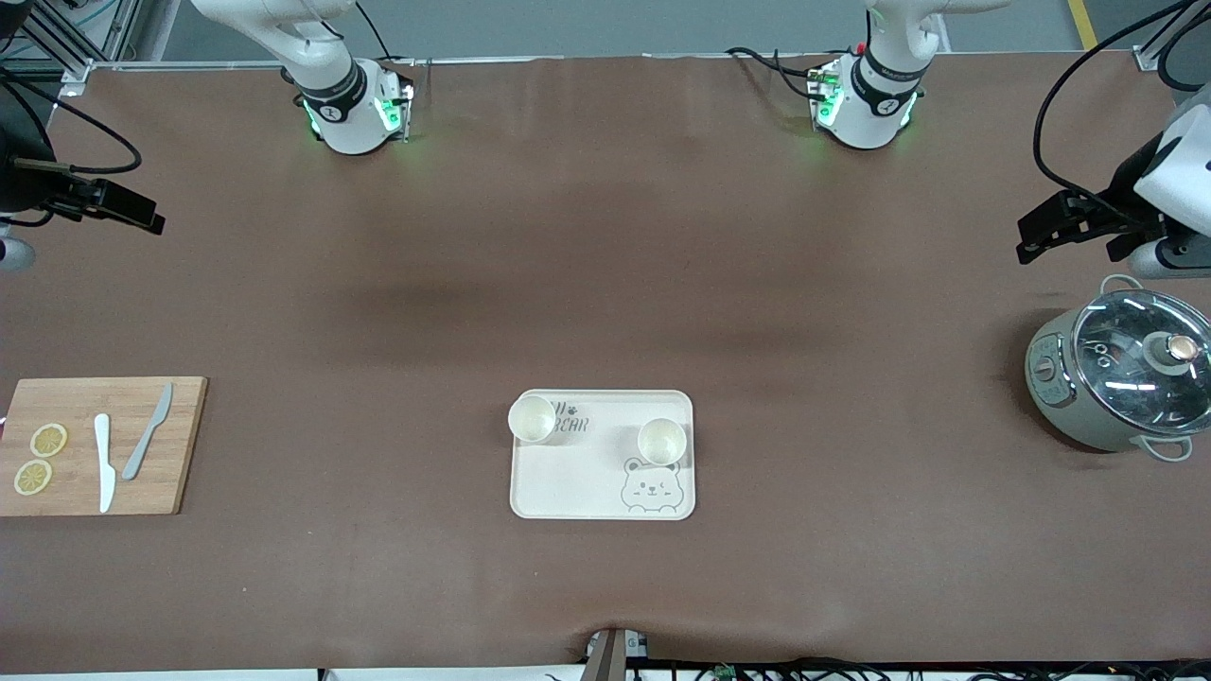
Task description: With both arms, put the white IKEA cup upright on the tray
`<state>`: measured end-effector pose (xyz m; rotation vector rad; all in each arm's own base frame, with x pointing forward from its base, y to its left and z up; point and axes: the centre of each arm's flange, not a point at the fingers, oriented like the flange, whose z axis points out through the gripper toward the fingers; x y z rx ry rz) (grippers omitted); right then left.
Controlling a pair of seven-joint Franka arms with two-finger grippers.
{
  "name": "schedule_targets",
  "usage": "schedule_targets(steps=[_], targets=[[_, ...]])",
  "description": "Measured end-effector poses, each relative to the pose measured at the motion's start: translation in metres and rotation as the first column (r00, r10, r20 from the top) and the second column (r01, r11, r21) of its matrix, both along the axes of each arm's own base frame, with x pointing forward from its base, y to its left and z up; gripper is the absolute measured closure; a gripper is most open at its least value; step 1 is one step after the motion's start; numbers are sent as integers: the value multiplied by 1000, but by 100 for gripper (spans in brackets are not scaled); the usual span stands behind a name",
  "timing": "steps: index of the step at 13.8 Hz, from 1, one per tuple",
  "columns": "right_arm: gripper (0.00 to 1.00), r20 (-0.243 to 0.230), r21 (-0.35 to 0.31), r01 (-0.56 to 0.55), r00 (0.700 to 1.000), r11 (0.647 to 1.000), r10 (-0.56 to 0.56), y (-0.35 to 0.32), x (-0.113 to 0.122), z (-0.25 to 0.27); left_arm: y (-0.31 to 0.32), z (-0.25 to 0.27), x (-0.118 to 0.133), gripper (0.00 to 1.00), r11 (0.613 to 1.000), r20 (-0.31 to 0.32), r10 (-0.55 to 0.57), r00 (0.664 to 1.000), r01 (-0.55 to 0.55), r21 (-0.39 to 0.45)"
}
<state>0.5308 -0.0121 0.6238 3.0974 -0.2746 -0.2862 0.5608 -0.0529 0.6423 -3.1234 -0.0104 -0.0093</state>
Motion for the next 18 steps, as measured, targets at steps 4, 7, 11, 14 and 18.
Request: schedule_targets(steps=[4, 7, 11, 14, 18], targets=[[0, 0, 0, -1, 1000, 1000, 1, 0, 0, 0, 12, 3, -1, 0, 1000, -2, 6, 1000, -6, 3], [0, 0, 0, -3, 1000, 1000, 3, 1, 0, 0, 17, 5, -2, 0, 1000, 1, 3, 1000, -3, 3], [0, -1, 0, -4, 1000, 1000, 4, 2, 0, 0, 19, 7, -4, 0, 1000, -2, 7, 1000, -7, 4], [0, -6, 0, -6, 1000, 1000, 6, 3, -1, 0, 22, 7, -4, 0, 1000, -3, 12, 1000, -12, 4], [0, -18, 0, -5, 1000, 1000, 6, 3, -2, -1, 27, 6, -6, 0, 1000, -19, 21, 1000, -21, 5]])
